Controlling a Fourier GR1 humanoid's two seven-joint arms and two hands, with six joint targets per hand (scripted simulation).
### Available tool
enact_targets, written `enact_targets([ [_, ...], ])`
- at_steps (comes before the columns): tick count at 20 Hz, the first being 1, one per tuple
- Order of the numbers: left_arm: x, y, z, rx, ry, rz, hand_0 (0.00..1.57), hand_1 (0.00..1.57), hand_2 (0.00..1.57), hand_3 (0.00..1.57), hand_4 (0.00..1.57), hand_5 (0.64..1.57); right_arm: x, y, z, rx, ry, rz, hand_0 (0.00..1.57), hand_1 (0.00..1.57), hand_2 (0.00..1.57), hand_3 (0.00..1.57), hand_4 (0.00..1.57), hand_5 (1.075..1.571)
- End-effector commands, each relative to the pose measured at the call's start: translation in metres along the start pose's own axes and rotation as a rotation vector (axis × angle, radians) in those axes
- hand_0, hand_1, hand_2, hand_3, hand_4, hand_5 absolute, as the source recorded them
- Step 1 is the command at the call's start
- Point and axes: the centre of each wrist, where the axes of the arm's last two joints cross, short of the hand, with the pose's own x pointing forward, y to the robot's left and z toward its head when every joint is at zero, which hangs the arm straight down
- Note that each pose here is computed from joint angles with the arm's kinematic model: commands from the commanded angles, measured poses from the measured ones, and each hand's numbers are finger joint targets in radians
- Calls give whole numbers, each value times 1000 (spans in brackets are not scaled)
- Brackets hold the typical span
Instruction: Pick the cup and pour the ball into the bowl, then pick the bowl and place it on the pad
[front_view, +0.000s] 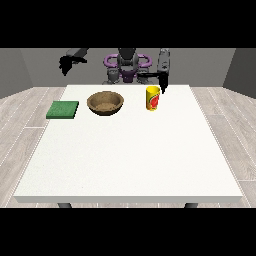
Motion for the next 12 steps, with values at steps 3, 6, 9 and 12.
enact_targets([
  [3,-31,-11,4,1,37,-4,0,0,0,0,0,1456,4,-22,-2,2,24,9,0,0,0,0,250,1570],
  [6,-42,3,0,36,-7,-30,0,0,0,0,0,1499,-2,-34,-2,19,-24,0,0,0,0,0,241,1570],
  [9,-49,12,-9,75,17,-103,613,613,0,0,0,1462,-6,-13,-2,52,-56,-16,0,0,0,0,269,1570],
  [12,-69,-11,24,94,3,-164,995,995,1204,997,761,1539,30,-31,-23,79,-99,-22,0,0,0,0,233,1567],
])
